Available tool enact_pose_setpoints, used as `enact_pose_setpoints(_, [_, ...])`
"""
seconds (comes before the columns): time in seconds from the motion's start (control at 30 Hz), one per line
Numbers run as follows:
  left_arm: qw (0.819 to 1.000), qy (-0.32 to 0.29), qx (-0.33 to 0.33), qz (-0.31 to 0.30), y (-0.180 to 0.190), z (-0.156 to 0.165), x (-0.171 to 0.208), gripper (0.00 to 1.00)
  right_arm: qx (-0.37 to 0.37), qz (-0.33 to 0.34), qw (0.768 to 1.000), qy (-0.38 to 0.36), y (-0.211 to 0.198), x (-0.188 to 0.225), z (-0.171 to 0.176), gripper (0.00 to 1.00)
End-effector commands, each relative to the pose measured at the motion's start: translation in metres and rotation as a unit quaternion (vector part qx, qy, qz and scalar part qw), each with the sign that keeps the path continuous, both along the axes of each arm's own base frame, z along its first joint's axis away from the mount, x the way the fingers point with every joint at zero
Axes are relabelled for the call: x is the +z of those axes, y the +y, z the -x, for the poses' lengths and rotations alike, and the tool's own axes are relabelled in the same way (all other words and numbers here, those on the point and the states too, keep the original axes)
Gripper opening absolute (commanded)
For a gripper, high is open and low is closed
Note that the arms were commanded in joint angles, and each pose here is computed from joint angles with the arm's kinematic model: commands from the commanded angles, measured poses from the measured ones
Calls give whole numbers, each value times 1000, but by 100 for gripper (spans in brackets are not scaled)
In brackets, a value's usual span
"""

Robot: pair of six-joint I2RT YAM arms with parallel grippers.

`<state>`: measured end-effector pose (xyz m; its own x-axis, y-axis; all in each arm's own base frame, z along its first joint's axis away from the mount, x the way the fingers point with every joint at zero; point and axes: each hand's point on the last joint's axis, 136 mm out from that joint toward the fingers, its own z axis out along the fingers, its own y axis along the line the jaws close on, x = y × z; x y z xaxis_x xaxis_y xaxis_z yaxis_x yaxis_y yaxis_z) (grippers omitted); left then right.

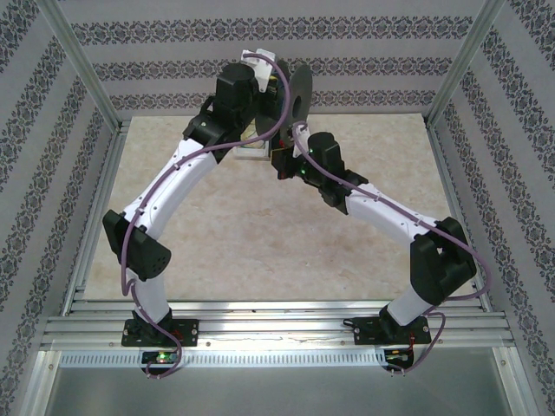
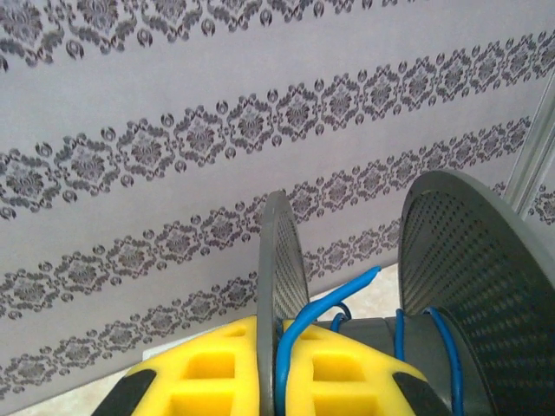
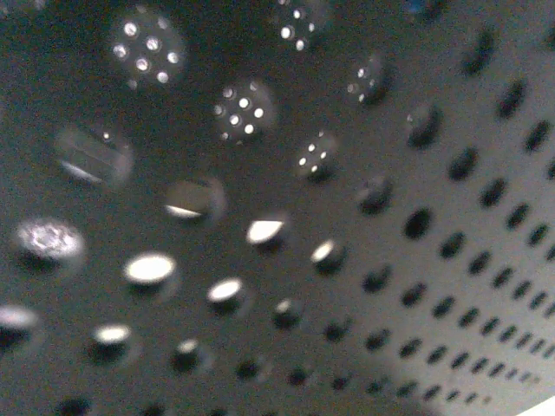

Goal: Wrap the cables

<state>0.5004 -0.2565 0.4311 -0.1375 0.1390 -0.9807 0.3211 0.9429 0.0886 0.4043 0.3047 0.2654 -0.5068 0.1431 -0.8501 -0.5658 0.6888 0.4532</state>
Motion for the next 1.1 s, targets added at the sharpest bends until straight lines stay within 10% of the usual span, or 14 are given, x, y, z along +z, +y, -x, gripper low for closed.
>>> enact_pose_setpoints(0.0, [994,50,-15,-100,-20,-7,-64,0,50,-169,974,-142,10,121,11,0])
enact_pose_setpoints(0.57, [982,30,-1,-184,-36,-3,-86,0,62,-308,940,-133,-10,152,6,0])
enact_pose_setpoints(0.77, [980,25,5,-198,-38,-3,-89,0,54,-301,943,-135,-12,149,6,11])
enact_pose_setpoints(1.07, [982,26,-2,-188,-41,-2,-88,0,37,-217,962,-160,-8,128,18,0])
